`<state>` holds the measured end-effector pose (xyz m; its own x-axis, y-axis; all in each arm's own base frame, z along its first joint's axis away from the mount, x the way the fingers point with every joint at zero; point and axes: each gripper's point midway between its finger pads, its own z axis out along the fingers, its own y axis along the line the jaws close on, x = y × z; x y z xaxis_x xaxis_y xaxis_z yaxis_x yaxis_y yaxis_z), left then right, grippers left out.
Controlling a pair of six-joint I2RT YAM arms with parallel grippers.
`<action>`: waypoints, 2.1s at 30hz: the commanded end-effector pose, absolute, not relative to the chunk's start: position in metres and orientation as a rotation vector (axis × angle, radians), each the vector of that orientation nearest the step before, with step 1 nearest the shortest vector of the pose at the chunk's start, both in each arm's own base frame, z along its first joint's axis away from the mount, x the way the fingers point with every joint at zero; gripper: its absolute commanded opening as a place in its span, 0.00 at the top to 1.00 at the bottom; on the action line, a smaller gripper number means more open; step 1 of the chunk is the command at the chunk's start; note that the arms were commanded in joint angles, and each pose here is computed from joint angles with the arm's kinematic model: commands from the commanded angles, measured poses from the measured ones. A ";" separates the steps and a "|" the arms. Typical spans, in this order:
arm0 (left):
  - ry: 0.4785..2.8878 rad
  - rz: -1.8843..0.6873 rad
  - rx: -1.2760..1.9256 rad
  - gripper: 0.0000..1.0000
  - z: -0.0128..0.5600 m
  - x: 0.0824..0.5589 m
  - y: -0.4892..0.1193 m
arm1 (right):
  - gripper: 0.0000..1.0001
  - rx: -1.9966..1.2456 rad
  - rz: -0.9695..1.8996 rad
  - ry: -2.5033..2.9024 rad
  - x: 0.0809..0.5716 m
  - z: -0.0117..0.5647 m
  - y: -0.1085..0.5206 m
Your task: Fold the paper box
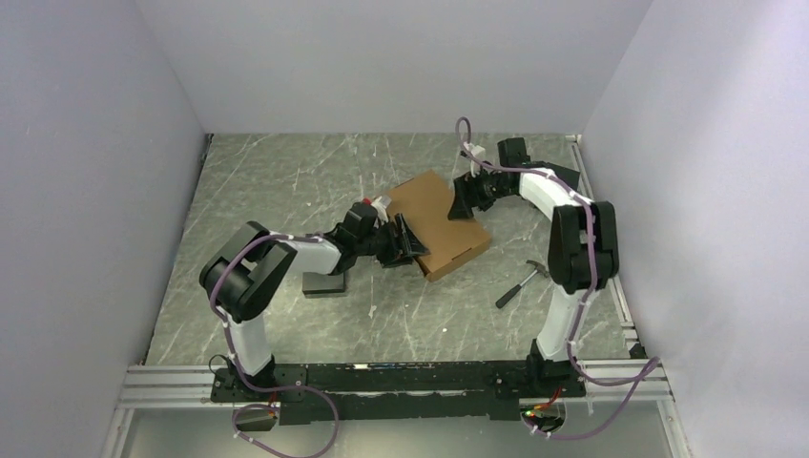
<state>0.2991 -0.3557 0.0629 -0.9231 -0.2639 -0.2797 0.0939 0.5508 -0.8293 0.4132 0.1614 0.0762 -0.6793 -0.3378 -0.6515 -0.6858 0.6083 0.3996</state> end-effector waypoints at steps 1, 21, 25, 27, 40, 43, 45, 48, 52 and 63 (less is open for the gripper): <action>2.254 -1.346 -0.031 0.23 0.101 0.302 -0.355 | 0.16 -0.913 0.732 2.115 0.404 0.140 0.158; 2.239 -1.390 -0.118 0.22 0.108 0.257 -0.332 | 0.32 -0.470 0.988 2.296 0.382 0.090 0.105; 2.270 -1.410 -0.189 0.24 0.098 0.256 -0.345 | 0.41 -0.445 1.068 2.328 0.378 0.079 0.110; 2.297 -1.417 -0.203 0.26 0.094 0.254 -0.354 | 0.43 -0.442 1.075 2.336 0.377 0.076 0.110; 2.425 -1.359 -0.380 0.31 0.083 0.247 -0.380 | 0.49 -0.452 1.087 2.355 0.374 0.070 0.116; 2.496 -1.314 -0.450 0.33 0.073 0.244 -0.383 | 0.50 -0.453 1.087 2.355 0.374 0.070 0.116; 2.523 -1.279 -0.478 0.39 0.070 0.245 -0.384 | 0.51 -0.455 1.087 2.356 0.374 0.070 0.117; 2.518 -1.261 -0.495 0.47 0.073 0.250 -0.385 | 0.51 -0.464 1.083 2.360 0.373 0.070 0.118; 2.513 -1.226 -0.492 0.61 0.081 0.258 -0.388 | 0.51 -0.480 1.075 2.371 0.372 0.067 0.122; 2.546 -1.115 -0.328 0.84 0.086 0.275 -0.396 | 0.53 -0.517 1.061 2.389 0.369 0.061 0.126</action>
